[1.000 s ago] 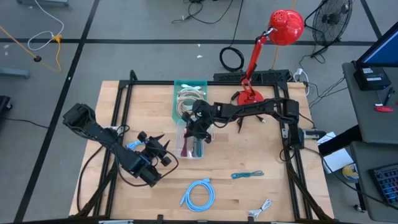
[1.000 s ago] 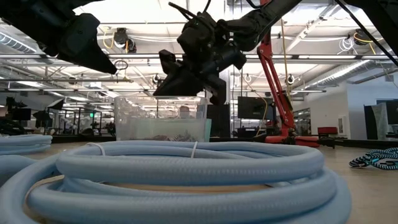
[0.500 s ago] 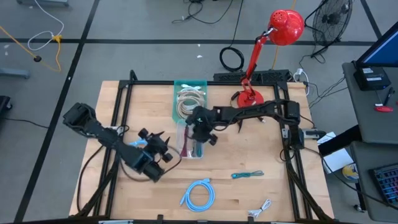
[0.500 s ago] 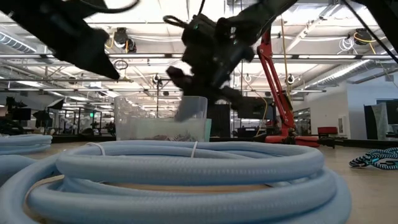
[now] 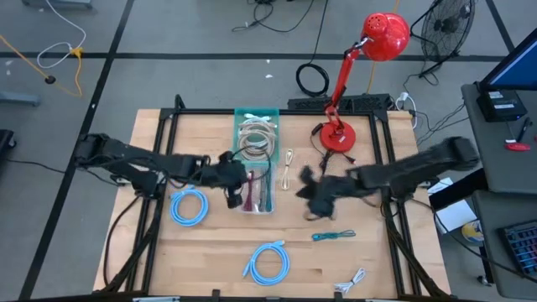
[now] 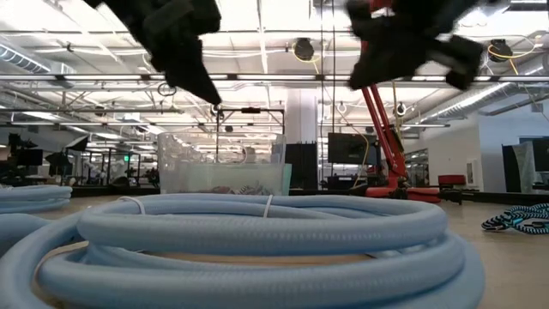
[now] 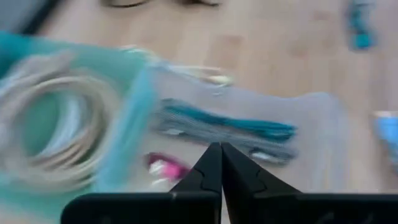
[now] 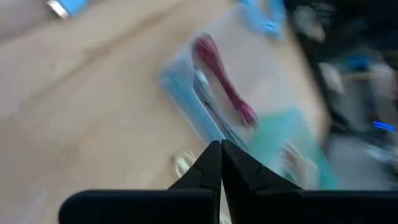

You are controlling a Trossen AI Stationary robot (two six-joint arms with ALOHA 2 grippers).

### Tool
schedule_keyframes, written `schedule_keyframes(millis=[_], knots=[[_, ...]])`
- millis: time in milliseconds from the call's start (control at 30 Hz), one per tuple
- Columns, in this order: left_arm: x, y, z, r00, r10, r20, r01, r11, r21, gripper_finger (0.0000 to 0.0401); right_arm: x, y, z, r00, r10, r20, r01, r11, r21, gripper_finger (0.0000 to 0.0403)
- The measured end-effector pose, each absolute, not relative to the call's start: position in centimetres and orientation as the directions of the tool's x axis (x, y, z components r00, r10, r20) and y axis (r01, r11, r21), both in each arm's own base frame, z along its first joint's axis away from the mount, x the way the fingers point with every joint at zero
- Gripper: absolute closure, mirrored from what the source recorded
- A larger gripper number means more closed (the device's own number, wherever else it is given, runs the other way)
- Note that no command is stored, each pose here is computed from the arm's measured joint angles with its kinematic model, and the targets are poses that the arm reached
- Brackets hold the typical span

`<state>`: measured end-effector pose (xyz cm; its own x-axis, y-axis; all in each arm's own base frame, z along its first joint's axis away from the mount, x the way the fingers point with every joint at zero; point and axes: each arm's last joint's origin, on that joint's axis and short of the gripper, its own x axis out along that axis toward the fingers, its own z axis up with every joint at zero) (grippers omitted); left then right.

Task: Pick & Place USB Port
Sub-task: Put the pink black tied USB cable into the transparent bin

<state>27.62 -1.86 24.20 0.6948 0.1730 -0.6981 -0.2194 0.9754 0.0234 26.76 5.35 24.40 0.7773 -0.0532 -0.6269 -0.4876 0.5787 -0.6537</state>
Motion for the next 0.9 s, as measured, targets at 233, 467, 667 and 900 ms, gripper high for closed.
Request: schedule_keyframes(millis=[233,467,667,900], knots=[[27.6,1.2,22.3,0.585,-0.056,-0.809,0.1,0.995,0.004,0.04,19.3,6.2,23.3,0.953,-0.146,-0.266,-0.122,0.618,-0.776,0.0403],[28.8,3.0,22.4,0.516,-0.081,-0.852,0.367,0.92,0.134,0.04,18.1,5.3,21.0,0.952,-0.176,-0.251,-0.095,0.608,-0.788,0.0403],[31.7,3.2,21.3,0.329,-0.106,-0.938,0.578,0.809,0.111,0.0401,19.4,4.8,20.4,0.945,-0.2,-0.258,-0.073,0.639,-0.766,0.0403],[35.0,1.9,19.2,0.075,-0.067,-0.995,0.732,0.681,0.009,0.0401,19.9,4.6,19.8,0.941,-0.189,-0.281,-0.073,0.696,-0.714,0.0403]])
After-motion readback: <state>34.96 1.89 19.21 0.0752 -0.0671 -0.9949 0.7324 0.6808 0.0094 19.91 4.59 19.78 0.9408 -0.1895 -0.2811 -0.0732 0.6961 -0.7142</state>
